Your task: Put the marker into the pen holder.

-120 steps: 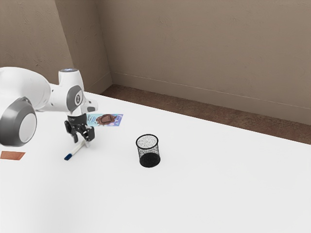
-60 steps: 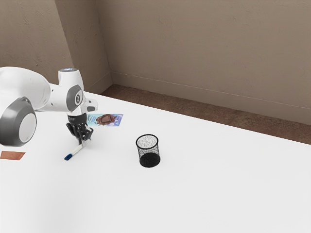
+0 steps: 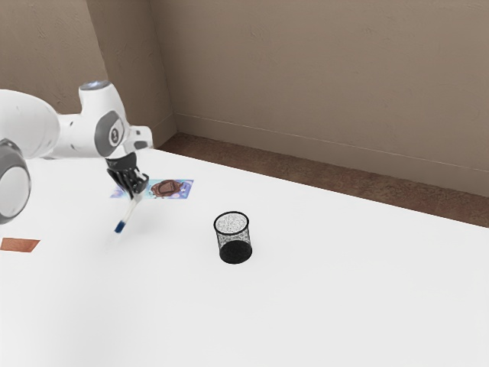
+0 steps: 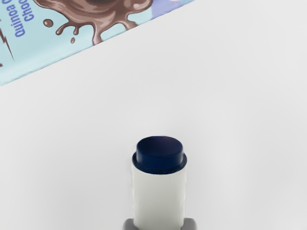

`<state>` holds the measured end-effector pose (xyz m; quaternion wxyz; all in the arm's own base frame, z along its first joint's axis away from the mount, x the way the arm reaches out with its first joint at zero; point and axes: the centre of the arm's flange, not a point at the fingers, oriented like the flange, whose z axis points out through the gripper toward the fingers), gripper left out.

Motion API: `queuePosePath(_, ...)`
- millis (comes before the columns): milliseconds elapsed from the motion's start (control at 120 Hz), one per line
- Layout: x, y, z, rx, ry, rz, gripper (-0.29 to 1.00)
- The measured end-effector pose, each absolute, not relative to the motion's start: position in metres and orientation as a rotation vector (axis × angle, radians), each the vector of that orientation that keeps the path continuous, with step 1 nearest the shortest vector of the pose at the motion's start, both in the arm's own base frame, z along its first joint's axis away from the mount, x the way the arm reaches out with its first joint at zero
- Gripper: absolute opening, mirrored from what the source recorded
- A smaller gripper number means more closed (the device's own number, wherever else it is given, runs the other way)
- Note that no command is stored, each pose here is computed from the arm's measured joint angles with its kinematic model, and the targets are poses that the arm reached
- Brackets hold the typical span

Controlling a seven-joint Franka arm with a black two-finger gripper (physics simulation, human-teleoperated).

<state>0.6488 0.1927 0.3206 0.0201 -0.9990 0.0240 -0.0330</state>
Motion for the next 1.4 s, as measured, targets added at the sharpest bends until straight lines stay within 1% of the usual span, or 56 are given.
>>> queuePosePath(108,0.638,0.153,0.387,-3.107,0.145,-0.319,-0.04)
queuePosePath(192,0.634,0.119,0.423,-3.100,0.222,-0.443,-0.05)
queuePosePath(292,0.634,0.078,0.448,-3.093,0.314,-0.535,-0.06)
queuePosePath(417,0.622,0.038,0.468,-3.090,0.403,-0.591,-0.06)
queuePosePath(633,0.610,-0.014,0.472,-3.094,0.521,-0.607,-0.06)
queuePosePath(892,0.617,-0.068,0.462,-3.100,0.644,-0.608,-0.06)
queuePosePath(1100,0.647,-0.073,0.446,-3.090,0.664,-0.605,-0.06)
queuePosePath(1400,0.656,-0.091,0.422,-3.107,0.700,-0.568,-0.06)
